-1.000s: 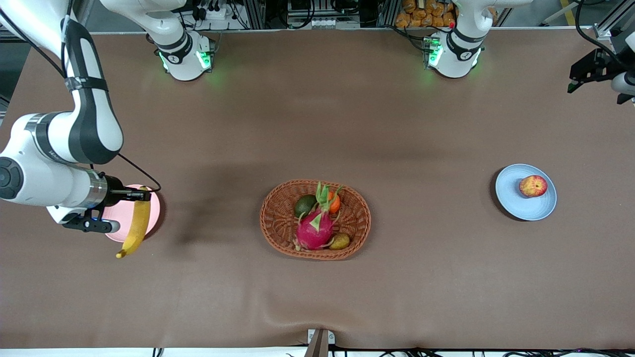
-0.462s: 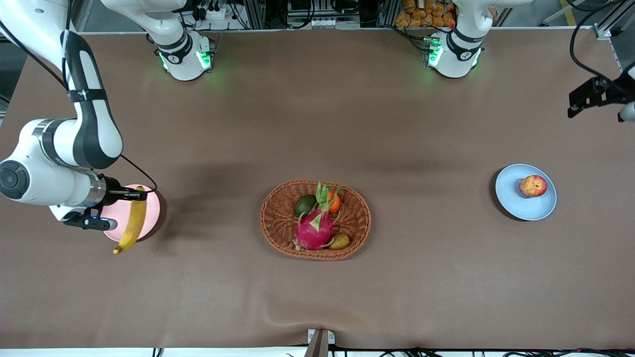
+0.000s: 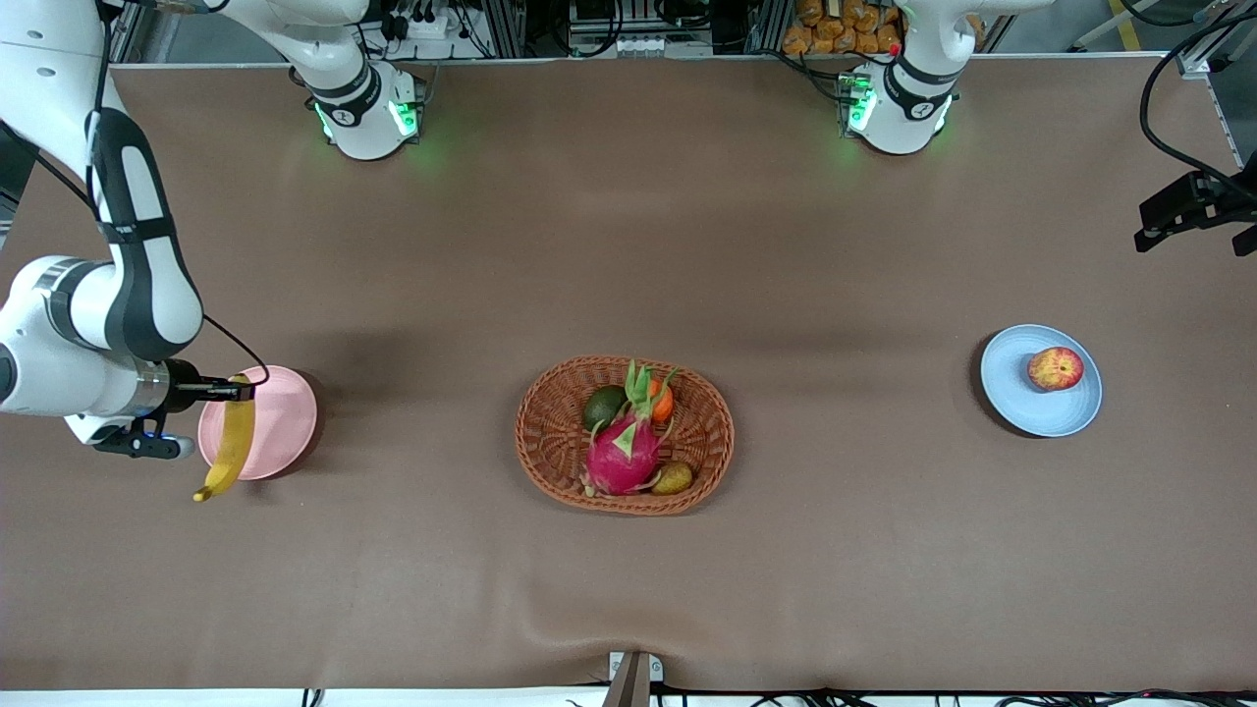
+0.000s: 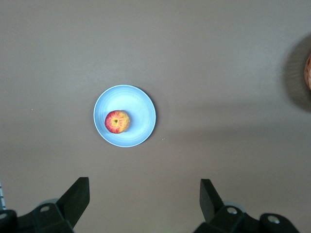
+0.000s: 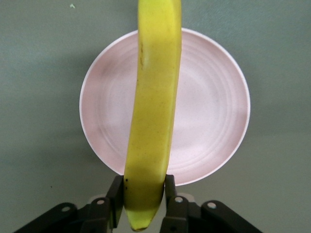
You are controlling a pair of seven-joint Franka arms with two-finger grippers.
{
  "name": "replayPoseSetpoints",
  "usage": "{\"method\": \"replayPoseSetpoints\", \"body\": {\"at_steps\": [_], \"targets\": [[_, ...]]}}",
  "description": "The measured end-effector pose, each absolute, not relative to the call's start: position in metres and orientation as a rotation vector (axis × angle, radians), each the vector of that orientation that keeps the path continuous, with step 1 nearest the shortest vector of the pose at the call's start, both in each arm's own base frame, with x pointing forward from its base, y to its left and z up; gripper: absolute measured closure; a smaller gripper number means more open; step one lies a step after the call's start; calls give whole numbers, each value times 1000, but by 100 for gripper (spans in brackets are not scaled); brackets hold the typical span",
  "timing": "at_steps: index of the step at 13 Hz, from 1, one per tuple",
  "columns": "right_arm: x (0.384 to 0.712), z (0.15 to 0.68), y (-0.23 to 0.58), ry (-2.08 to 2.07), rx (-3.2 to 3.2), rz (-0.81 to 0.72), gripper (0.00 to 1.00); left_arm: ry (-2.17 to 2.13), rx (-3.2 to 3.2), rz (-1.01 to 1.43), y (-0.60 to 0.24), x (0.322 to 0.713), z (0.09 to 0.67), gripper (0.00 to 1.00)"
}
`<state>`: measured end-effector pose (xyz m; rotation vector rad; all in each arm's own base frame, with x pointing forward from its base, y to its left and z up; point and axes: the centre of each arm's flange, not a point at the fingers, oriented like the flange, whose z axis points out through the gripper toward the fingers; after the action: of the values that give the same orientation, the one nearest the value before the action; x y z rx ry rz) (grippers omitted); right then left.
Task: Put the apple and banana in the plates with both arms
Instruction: 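Lower the yellow banana onto the pink plate with the right gripper, then open the right gripper and withdraw it from the pink plate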
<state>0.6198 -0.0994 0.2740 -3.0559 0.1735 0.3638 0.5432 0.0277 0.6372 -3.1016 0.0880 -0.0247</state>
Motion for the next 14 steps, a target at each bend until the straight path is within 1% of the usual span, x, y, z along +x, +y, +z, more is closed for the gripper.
{"method": "replayPoseSetpoints", "body": {"at_steps": [2, 3, 5, 6, 8, 11, 14], "targets": [[619, 273, -90, 151, -3050, 384, 34, 57, -3104, -31, 19, 546, 635, 0], [619, 276, -86, 140, -3046, 395, 26, 58, -3104, -32, 10, 546, 635, 0], [623, 297, -64, 82, -3053, 360, 4, 55, -3104, -35, -11, 546, 635, 0], [624, 317, -45, 34, -3062, 325, 0, 67, -3103, -36, -20, 546, 635, 0], [620, 367, -15, -41, -3072, 259, 0, 76, -3103, -36, -23, 545, 635, 0], [595, 451, -9, -78, -3084, 209, 0, 65, -3103, -34, -19, 546, 635, 0], [567, 524, -20, -73, -3117, 173, 0, 58, -3103, -31, -17, 546, 634, 0]]}}
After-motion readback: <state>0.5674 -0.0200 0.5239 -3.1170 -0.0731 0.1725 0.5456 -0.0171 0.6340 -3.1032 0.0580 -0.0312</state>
